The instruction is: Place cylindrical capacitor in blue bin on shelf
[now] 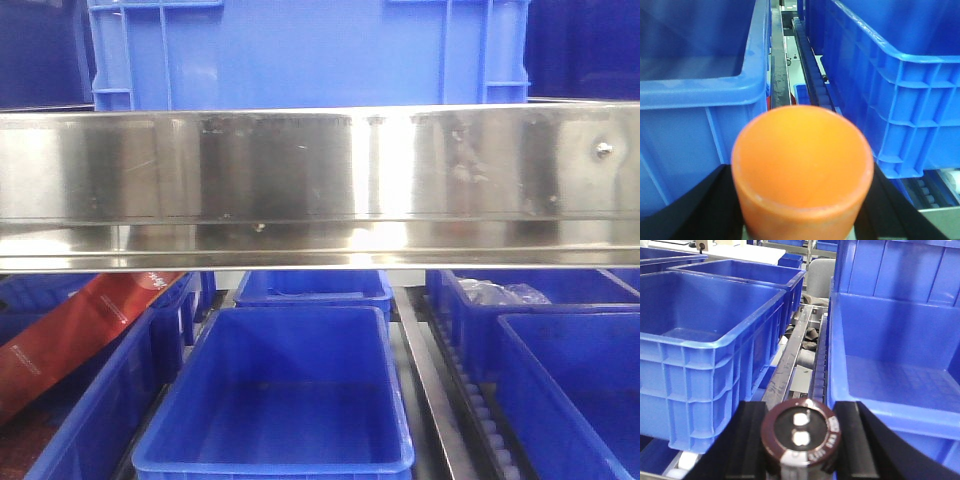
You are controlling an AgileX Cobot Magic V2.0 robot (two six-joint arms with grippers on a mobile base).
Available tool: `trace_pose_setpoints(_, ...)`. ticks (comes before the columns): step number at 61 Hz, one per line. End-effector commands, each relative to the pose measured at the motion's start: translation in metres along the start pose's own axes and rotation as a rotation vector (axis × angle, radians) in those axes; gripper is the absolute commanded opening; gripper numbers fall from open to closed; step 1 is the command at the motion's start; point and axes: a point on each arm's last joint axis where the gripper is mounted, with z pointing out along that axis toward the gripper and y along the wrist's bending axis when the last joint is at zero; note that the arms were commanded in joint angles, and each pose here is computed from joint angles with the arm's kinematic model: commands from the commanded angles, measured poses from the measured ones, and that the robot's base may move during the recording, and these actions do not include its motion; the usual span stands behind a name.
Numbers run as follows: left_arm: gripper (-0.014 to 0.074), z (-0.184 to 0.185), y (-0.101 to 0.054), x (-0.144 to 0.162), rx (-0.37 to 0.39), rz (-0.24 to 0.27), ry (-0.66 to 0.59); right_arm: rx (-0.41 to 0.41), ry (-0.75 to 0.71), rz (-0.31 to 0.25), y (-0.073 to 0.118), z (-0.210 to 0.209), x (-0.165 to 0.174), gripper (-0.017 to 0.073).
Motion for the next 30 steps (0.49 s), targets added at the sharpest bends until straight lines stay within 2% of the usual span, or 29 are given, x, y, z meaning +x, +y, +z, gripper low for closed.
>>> trace_pose_setpoints(1, -0.0111, -0.0015, -0.0010, -0.0025, 0.008, -0.008, -0.028, 0.006, -0.036, -0.008, -0.0006, -0.0008, -0.0044, -0.0162)
trace_pose_setpoints(30, -0.0111, -0.0015, -0.0010, -0.0025, 0.008, -0.008, -0.028, 0.006, -0.036, -0.008, -0.0006, -0.0008, -0.0044, -0.0162)
